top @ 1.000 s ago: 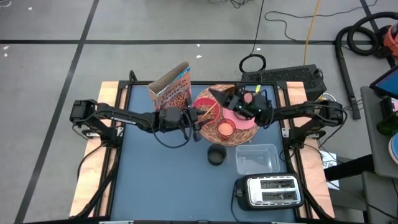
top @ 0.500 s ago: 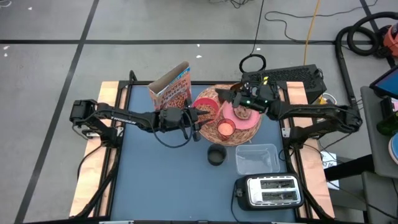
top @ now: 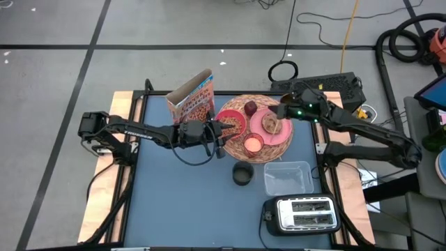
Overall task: Arrange a breakfast setting
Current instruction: Put the gold spoon to the right of the brown woven mat
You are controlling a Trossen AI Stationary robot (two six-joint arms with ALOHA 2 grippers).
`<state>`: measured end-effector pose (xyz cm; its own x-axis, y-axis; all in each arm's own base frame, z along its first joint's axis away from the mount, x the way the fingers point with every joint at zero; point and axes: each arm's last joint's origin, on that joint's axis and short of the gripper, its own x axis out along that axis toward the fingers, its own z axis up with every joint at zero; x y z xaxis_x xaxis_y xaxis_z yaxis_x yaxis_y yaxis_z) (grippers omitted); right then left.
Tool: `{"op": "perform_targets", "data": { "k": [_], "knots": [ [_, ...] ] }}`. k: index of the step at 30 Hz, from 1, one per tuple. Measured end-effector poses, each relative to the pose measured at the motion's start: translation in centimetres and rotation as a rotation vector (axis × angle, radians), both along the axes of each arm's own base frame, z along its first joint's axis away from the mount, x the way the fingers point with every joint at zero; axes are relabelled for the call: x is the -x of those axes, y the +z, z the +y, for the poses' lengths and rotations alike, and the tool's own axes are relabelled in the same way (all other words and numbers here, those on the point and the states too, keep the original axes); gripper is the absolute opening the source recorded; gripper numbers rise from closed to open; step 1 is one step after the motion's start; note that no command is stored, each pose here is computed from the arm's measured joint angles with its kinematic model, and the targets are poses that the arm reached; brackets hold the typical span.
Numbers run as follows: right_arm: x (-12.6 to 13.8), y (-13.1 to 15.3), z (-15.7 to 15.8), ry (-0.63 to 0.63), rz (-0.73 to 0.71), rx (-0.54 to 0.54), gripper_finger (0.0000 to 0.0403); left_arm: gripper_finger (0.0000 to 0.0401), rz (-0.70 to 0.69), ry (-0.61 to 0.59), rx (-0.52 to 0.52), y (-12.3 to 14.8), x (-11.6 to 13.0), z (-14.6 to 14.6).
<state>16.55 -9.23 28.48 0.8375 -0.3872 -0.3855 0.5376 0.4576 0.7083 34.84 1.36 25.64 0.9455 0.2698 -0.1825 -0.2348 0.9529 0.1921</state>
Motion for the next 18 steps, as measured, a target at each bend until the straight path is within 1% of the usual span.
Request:
{"op": "perform_targets", "data": {
  "k": [14,18],
  "knots": [
    [4.3,-2.5,-1.7,-0.157,0.335,-0.101,0.0013,0.0149,0.000,0.000,0.000,0.0,0.0,0.0],
    [5.2,-2.8,-2.3,-0.229,0.400,-0.089,0.0013,0.0149,0.000,0.000,0.000,0.0,0.0,0.0]
  ]
}}
